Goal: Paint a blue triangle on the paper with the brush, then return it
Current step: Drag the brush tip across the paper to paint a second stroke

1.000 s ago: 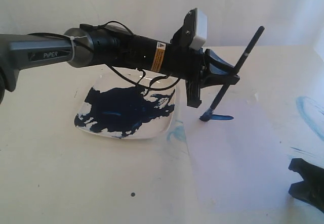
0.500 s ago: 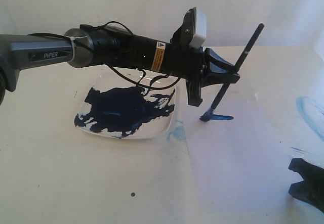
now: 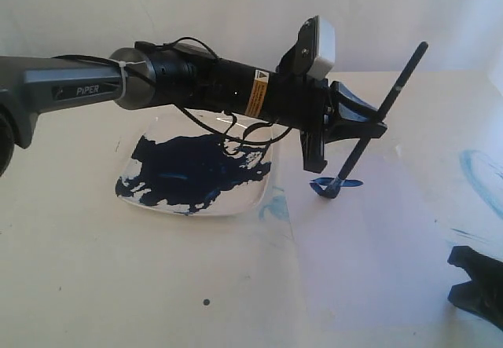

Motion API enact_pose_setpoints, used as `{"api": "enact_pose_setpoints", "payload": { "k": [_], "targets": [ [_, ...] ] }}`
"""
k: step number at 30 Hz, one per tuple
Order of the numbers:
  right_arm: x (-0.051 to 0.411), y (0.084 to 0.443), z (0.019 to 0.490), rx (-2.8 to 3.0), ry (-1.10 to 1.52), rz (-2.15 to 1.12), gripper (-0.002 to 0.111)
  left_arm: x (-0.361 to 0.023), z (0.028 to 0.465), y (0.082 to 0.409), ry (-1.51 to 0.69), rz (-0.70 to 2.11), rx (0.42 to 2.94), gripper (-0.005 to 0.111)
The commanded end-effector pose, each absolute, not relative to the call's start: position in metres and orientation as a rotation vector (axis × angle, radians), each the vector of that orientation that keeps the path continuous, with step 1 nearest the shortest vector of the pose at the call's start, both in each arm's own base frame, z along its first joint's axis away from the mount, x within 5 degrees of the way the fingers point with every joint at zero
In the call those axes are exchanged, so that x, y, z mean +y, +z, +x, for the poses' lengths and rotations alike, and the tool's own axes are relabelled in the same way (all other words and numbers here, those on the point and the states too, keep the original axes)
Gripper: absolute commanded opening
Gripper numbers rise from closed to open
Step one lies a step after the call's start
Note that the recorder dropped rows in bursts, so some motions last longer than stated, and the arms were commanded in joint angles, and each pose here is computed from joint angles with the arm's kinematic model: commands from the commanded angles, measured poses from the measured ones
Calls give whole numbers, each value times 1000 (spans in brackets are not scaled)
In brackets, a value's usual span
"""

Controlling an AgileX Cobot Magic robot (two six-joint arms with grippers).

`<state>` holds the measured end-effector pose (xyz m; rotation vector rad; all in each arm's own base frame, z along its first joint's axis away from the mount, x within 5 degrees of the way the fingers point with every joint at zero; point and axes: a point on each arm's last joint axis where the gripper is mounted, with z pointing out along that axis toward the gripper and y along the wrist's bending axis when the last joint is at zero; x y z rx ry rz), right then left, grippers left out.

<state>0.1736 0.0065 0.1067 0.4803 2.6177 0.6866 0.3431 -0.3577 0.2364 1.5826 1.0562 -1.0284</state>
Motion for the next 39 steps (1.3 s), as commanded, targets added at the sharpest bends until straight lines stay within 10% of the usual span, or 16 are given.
{"api": "enact_pose_setpoints", "payload": {
  "k": [1, 29, 39],
  "targets": [
    [-1, 100, 168, 2677, 548, 480, 0, -361, 339, 241, -1052, 1578, 1055, 0],
    [-1, 100, 168, 2677, 548, 480, 0, -385, 311, 243, -1097, 1618, 989, 0],
    [-1, 100, 168, 2677, 548, 480, 0, -384, 315, 298, -1009, 1610, 862, 0]
  ]
}}
